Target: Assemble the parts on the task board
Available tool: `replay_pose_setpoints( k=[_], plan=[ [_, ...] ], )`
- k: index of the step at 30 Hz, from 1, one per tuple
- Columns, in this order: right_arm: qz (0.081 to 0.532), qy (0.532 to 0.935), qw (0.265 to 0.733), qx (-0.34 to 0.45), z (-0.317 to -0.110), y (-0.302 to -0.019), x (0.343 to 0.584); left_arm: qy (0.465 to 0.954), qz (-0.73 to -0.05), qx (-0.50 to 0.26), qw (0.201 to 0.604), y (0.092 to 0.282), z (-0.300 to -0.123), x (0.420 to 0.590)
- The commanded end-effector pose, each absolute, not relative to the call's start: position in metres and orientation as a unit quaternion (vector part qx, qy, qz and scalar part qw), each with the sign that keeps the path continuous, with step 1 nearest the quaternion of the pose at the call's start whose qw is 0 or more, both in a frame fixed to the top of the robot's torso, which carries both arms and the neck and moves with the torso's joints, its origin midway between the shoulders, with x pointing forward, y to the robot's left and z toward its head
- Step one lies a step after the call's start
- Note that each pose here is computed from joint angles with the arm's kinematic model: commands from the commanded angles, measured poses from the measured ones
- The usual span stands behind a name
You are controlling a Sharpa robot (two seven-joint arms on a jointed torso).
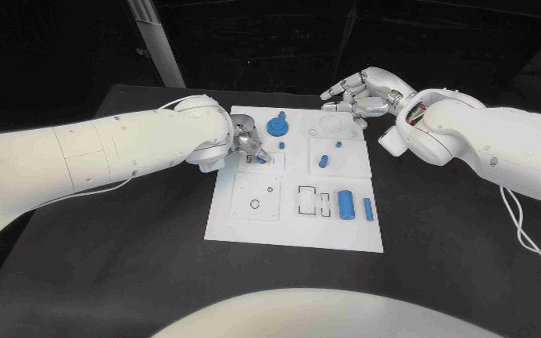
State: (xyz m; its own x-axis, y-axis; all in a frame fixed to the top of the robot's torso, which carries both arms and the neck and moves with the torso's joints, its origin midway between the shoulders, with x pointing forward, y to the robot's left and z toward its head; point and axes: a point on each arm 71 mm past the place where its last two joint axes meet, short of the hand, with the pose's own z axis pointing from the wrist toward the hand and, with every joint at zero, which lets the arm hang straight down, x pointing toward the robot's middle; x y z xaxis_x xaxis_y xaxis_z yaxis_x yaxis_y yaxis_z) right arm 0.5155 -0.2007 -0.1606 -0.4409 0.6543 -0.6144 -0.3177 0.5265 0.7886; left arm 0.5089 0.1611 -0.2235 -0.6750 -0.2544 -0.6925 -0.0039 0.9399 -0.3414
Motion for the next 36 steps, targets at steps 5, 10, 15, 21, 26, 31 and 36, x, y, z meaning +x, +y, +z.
replay_pose_setpoints(
  k=[5, 10, 15, 21, 26, 31, 36],
  plan=[
    [0.477, 0.704, 0.514, 0.114, -0.1591, -0.1988, 0.5155, 0.907, -0.15, -0.068, 0.389, 0.16, -0.2254, 0.5088],
    [0.478, 0.704, 0.513, 0.114, -0.1591, -0.1986, 0.5155, 0.907, -0.149, -0.068, 0.388, 0.1602, -0.2256, 0.5096],
    [0.477, 0.704, 0.514, 0.115, -0.1593, -0.1997, 0.5162, 0.908, -0.146, -0.068, 0.388, 0.1603, -0.2258, 0.5101],
    [0.476, 0.703, 0.516, 0.115, -0.1593, -0.2013, 0.5168, 0.907, -0.145, -0.071, 0.39, 0.1608, -0.2255, 0.5109],
    [0.476, 0.703, 0.515, 0.115, -0.1593, -0.2008, 0.5169, 0.905, -0.145, -0.074, 0.394, 0.1608, -0.225, 0.5115],
    [0.477, 0.703, 0.515, 0.115, -0.1593, -0.2007, 0.517, 0.903, -0.146, -0.076, 0.396, 0.1608, -0.2246, 0.5119],
    [0.477, 0.703, 0.515, 0.114, -0.1593, -0.2009, 0.5169, 0.903, -0.146, -0.076, 0.397, 0.1608, -0.2245, 0.512]
  ],
)
